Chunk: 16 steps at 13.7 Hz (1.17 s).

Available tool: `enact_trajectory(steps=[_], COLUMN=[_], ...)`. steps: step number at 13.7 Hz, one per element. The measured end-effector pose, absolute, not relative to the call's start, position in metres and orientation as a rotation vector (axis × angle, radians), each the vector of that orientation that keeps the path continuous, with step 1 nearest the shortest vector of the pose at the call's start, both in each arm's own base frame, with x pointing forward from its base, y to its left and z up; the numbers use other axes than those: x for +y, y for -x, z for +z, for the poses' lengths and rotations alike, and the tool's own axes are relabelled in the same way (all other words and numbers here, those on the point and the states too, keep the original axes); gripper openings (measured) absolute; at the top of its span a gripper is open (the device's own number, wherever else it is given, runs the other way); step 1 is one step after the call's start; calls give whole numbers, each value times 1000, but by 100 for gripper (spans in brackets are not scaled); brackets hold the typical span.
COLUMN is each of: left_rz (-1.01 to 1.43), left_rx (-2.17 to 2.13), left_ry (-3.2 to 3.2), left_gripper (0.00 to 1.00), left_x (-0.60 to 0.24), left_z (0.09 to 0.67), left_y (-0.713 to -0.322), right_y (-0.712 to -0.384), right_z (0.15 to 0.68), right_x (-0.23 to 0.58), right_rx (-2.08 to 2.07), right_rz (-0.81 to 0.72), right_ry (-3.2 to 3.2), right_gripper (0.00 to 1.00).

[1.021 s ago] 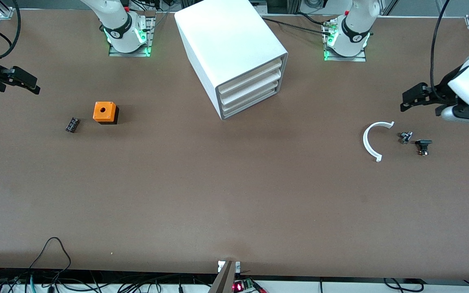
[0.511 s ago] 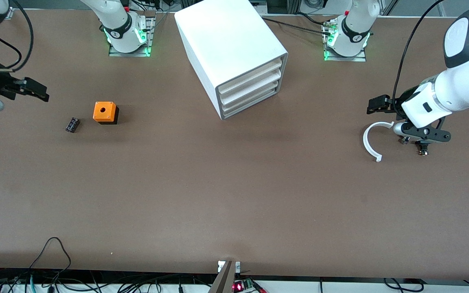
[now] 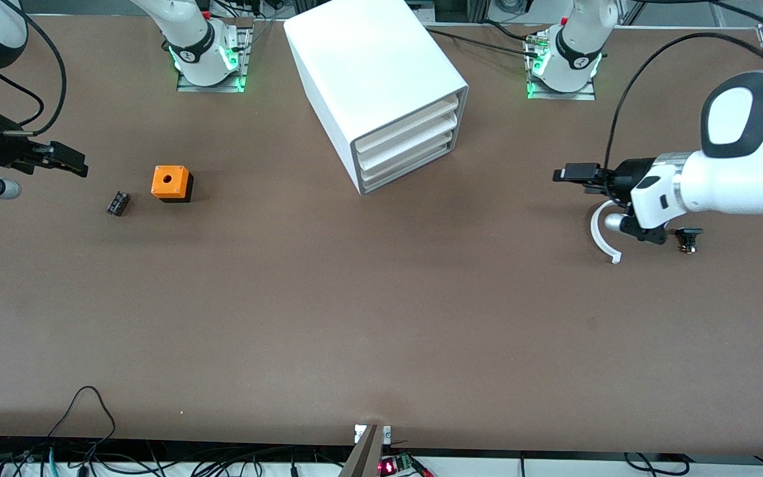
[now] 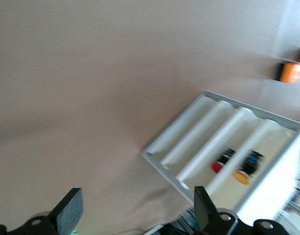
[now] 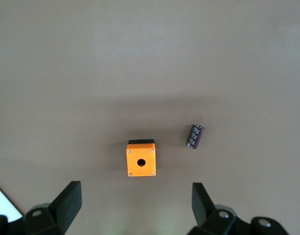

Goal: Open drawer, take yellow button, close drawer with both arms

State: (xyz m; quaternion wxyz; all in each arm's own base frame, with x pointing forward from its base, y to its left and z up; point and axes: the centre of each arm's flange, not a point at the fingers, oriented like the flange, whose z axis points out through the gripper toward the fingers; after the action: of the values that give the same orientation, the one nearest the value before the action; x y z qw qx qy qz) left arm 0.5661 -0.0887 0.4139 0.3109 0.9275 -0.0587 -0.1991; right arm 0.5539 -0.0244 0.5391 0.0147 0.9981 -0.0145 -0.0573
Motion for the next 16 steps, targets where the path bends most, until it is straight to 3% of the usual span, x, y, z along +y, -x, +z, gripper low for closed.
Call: enact_trajectory(steps=[5,10,16], left_rz=[-587,-649,-742], left_rx=[-182,-246,-316], left_ry=[-2111,-1861,-1802], left_gripper=[100,99,89], left_x=[-124,-181,-242], left_z=[342,269,256], left_y=[-535,-478,-435], right_y=[-554,-548,-547], right_z=[539,544,554], right_x=[0,56,78], right_rx=[20,179,333], right_rz=[-187,-216,-204], right_ry=[-3118,-3106,-3153], right_gripper=[100,100,100])
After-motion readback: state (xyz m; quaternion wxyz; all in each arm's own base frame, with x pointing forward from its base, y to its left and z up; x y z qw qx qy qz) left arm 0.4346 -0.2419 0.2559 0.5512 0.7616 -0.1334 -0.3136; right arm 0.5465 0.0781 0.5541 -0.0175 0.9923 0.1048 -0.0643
